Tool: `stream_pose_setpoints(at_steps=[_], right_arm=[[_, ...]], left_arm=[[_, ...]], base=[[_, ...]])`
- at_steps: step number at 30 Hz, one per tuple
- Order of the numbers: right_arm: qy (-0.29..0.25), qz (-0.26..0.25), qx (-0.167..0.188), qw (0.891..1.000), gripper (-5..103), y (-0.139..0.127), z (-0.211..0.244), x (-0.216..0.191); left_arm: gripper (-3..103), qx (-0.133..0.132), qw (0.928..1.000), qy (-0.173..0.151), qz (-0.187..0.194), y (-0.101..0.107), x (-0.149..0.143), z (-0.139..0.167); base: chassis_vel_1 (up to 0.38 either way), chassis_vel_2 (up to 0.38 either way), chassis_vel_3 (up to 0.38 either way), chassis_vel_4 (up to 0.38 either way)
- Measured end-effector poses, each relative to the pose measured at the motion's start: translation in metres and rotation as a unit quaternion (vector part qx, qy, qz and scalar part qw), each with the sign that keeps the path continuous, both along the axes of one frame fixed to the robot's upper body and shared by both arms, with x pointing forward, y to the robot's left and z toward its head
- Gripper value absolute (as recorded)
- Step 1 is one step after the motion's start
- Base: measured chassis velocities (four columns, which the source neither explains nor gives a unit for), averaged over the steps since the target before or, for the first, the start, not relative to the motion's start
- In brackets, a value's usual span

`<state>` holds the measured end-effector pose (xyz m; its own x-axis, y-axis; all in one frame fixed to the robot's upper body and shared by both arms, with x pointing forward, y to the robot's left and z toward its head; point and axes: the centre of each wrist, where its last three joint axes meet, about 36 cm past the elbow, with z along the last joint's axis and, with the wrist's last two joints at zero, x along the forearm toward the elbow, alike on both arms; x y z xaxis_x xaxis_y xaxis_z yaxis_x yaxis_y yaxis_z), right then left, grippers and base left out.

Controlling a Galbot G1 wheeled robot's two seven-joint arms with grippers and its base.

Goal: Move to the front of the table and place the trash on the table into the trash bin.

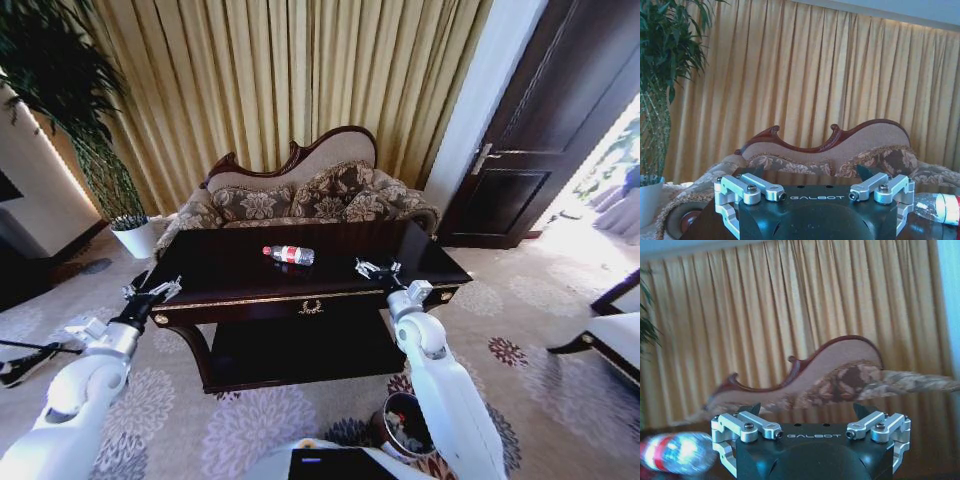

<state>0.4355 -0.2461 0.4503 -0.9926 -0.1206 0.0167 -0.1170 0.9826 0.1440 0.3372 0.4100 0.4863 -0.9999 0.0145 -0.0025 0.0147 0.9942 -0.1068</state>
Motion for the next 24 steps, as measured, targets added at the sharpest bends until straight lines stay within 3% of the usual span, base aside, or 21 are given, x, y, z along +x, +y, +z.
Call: stream_pose_setpoints(at_steps=[5,9,24], right_arm=[[0.015,-0.014,-0.026,0.999,100,0.005,-0.003,-0.003],[0.041,0.003,-0.042,0.998,100,0.018,-0.004,-0.016],[0.037,-0.005,-0.041,0.998,100,0.018,0.004,-0.011]], left_arm=[[100,0.001,0.9999,0.001,0.011,-0.003,0.002,0.004],[100,0.002,0.9995,0.022,0.023,-0.01,0.0,0.013],[100,0.002,0.9994,0.03,0.015,-0.014,0.001,0.013]], base=[[0.0,0.0,0.0,0.0],[0.0,0.0,0.0,0.0],[0.0,0.0,0.0,0.0]])
